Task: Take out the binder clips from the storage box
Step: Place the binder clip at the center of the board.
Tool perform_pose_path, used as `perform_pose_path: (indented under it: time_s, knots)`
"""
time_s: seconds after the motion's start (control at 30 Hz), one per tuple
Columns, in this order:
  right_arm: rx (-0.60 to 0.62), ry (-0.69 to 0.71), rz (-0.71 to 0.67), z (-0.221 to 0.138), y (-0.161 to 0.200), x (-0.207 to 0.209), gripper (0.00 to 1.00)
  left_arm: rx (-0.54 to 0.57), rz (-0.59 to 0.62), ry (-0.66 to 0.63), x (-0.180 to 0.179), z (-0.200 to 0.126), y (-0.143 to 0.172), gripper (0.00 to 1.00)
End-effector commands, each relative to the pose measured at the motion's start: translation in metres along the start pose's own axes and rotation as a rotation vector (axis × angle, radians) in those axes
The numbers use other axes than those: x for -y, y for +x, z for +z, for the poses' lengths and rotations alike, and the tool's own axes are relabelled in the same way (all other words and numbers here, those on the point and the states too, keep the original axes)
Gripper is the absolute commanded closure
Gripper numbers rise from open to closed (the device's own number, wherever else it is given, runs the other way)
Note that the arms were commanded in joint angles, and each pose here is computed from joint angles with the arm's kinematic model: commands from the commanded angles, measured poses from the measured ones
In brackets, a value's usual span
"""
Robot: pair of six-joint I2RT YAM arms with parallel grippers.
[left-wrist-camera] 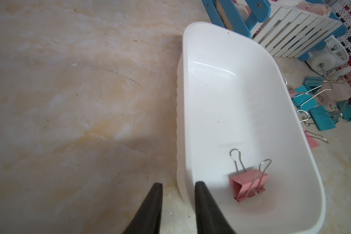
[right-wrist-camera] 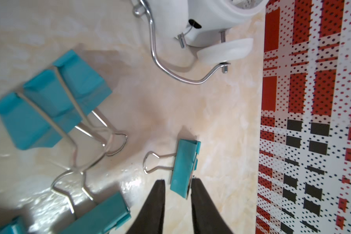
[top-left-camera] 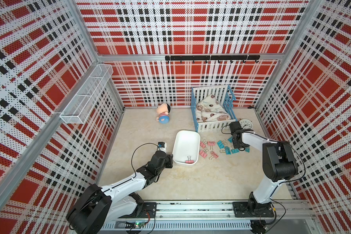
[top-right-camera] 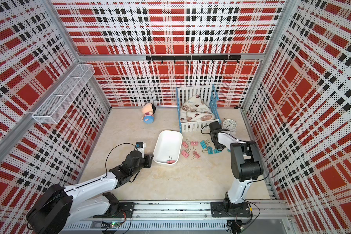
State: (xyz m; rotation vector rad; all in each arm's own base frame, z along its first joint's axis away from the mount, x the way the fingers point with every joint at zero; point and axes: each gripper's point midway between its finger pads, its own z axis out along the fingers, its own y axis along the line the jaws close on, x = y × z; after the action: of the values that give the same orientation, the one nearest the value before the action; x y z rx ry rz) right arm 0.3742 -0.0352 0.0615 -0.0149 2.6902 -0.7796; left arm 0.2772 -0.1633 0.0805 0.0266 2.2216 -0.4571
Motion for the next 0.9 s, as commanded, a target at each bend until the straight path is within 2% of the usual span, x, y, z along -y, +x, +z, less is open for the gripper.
perform_pose_path:
  time_s: [0.0,0.17,0.3,0.47,0.73,0.87]
  knots:
    - [0.072,0.012,0.028,-0.032,-0.02,0.011,0.7,0.008,0.012,-0.005,0.001,-0.001,-0.004,0.65]
    - [0.208,-0.08,0.009,-0.087,-0.051,0.001,0.67,0.014,0.01,-0.009,0.001,-0.002,-0.007,0.64]
    - [0.34,-0.352,-0.055,-0.142,-0.076,-0.046,0.64,0.024,0.014,-0.004,0.004,-0.002,-0.012,0.63]
    - [0.463,-0.67,-0.147,-0.193,-0.084,-0.106,0.63,0.034,0.012,0.005,0.007,-0.003,-0.016,0.62]
    - [0.417,-0.915,-0.439,-0.213,-0.052,-0.213,0.64,0.035,0.027,0.019,0.015,0.005,-0.023,0.62]
    - [0.412,-1.025,-0.533,-0.226,-0.034,-0.253,0.62,0.02,0.033,0.024,0.018,0.012,-0.021,0.63]
